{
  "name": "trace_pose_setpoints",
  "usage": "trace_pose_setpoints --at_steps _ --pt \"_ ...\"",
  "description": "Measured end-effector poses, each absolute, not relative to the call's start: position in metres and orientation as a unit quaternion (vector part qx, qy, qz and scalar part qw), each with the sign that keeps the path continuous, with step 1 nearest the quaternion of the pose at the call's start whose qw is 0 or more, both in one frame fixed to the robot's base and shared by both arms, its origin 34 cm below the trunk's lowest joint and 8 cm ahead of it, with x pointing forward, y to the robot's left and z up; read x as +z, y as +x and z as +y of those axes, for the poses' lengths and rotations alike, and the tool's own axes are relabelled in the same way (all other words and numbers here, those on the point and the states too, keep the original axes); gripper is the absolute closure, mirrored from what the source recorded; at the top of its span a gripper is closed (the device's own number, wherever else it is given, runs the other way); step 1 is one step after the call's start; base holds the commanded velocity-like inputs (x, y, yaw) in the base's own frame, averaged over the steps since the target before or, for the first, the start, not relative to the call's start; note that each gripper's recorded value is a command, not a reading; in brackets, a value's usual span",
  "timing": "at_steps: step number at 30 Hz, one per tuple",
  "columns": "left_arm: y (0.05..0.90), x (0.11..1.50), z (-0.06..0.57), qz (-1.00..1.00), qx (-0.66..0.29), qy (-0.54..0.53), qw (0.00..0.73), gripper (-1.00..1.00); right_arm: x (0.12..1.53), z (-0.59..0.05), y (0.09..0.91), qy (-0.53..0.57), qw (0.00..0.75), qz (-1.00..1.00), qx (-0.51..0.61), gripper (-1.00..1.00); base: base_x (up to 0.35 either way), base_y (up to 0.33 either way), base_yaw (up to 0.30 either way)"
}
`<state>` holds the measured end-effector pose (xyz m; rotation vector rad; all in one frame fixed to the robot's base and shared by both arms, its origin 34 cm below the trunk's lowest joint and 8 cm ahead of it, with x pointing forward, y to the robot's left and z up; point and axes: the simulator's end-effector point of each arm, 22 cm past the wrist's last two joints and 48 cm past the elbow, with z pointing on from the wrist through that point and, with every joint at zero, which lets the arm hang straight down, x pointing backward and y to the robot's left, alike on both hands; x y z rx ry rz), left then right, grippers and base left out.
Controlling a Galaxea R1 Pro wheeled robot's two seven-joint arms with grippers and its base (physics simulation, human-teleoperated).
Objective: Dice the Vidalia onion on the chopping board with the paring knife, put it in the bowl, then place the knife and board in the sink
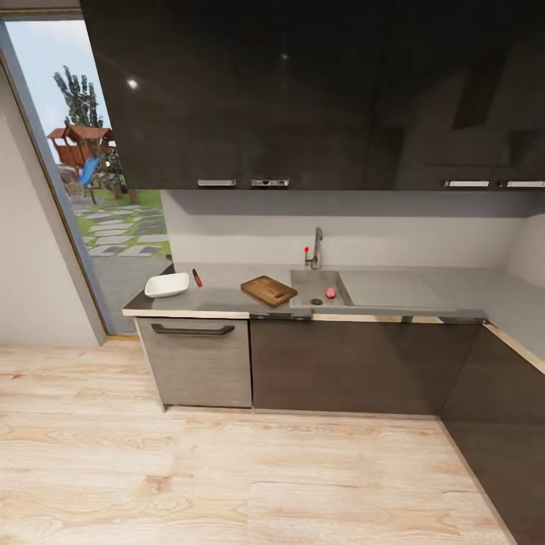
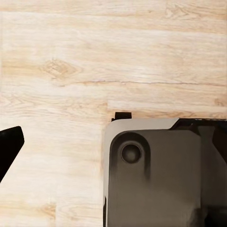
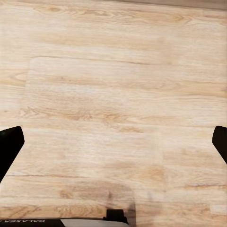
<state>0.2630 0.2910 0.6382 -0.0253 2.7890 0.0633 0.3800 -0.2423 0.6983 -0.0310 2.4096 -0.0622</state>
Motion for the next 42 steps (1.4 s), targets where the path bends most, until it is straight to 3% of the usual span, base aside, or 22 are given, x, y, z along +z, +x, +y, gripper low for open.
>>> trace_pose_setpoints --at_steps 42 --pt "0.2601 0.6374 0.2929 0.985 0.024 -0.007 0.172 -1.0 0.7008 -0.2438 0.3837 -0.012 0.362 0.932 -0.025 -1.0 0.0 0.0 0.0"
